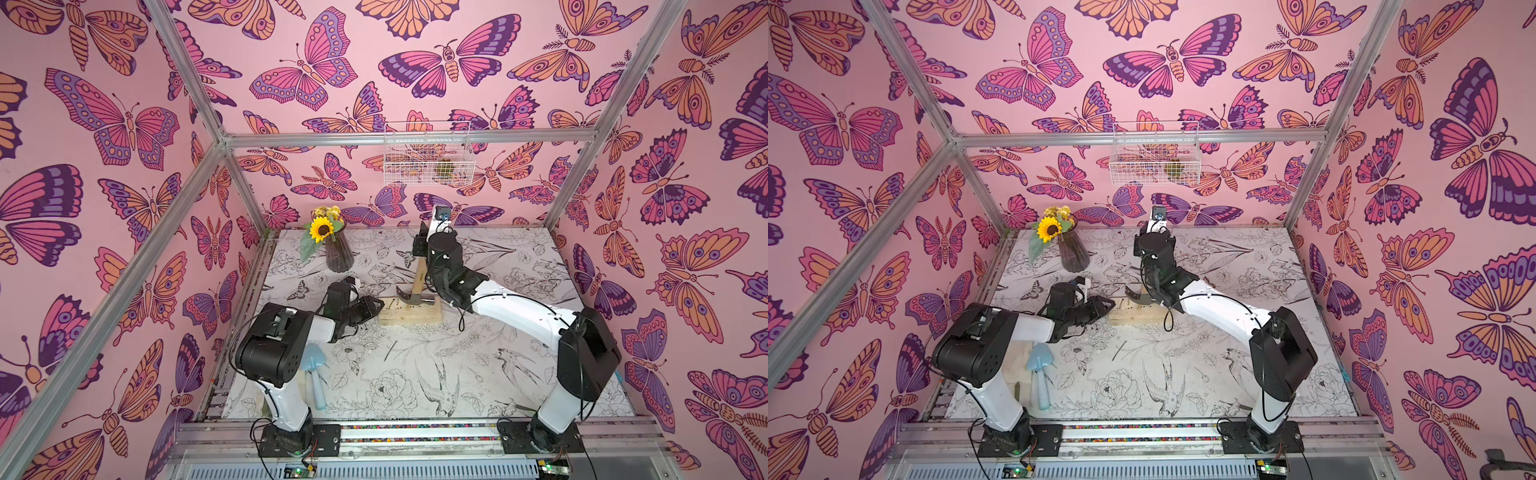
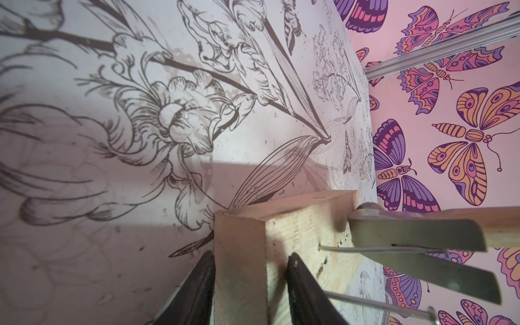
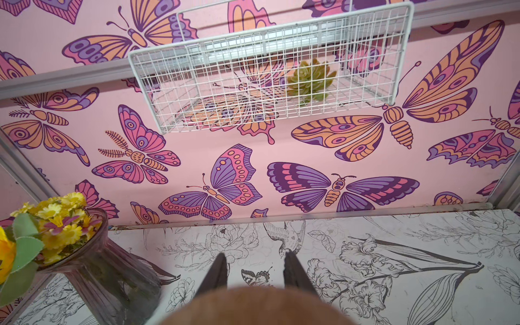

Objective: Use a claw hammer to pull out a nail
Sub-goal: Remove the nail from the mounting plate, then pick up the nail with the hammer, then place the nail at the center of the board, then remove the nail from the mounting plate.

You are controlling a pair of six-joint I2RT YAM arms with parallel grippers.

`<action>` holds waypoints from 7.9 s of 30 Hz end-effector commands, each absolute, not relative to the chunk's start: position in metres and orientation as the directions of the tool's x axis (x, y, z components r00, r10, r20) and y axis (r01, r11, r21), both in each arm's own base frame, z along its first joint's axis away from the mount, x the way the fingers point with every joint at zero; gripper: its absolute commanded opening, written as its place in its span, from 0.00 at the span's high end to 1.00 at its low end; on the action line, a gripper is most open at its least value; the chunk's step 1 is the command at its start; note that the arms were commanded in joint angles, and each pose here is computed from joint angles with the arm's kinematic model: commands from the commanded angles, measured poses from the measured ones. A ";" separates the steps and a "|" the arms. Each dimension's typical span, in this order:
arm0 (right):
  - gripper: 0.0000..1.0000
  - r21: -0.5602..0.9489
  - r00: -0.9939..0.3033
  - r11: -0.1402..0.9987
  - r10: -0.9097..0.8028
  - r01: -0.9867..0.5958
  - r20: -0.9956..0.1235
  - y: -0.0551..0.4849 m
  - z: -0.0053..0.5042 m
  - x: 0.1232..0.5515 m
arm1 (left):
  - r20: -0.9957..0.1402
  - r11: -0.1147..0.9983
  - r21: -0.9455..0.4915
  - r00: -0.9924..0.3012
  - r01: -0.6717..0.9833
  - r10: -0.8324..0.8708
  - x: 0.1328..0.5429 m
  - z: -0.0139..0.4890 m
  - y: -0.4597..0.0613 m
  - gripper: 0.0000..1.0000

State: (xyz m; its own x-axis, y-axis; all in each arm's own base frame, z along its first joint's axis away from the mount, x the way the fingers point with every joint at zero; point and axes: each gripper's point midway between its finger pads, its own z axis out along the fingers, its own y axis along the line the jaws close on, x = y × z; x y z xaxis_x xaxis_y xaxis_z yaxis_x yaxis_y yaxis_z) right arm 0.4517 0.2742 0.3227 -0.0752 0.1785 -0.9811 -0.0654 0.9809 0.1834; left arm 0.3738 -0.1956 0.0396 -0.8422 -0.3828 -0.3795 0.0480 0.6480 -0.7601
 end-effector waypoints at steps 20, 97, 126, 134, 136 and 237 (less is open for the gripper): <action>1.00 0.398 -0.023 0.917 0.398 -0.025 -0.917 0.221 0.337 0.443 | -0.387 0.672 -0.738 -0.856 0.064 -0.343 0.372 0.039 -0.197 0.56; 1.00 0.155 -0.064 0.926 0.142 -0.344 -0.988 0.270 0.409 0.421 | -0.869 0.656 -0.238 -0.459 0.717 0.186 0.312 0.144 -0.279 1.00; 1.00 0.287 -0.026 0.937 0.288 -0.201 -0.957 0.253 0.403 0.427 | -0.350 0.877 -0.458 -0.936 0.142 -0.031 0.231 0.011 -0.276 1.00; 1.00 0.281 -0.037 0.937 0.279 -0.205 -0.959 0.251 0.400 0.424 | -0.394 0.890 -0.425 -0.919 0.164 -0.019 0.234 0.018 -0.268 0.78; 1.00 0.282 -0.041 0.938 0.279 -0.202 -0.959 0.251 0.399 0.425 | -0.398 0.887 -0.428 -0.917 0.173 -0.014 0.234 0.021 -0.269 0.77; 1.00 0.292 -0.129 0.939 0.272 -0.182 -0.954 0.306 0.335 0.446 | -0.399 0.655 -0.740 -0.883 0.152 -0.246 0.353 0.049 -0.201 0.66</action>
State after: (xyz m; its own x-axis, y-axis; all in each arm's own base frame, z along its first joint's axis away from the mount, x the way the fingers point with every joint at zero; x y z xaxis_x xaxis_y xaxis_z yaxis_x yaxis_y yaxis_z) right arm 0.4486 0.3063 0.3215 -0.1474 0.1610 -0.9759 -0.1621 0.9694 0.1844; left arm 0.3555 -0.1975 0.0548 -0.8724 -0.2704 -0.4072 0.1459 0.6510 -0.7449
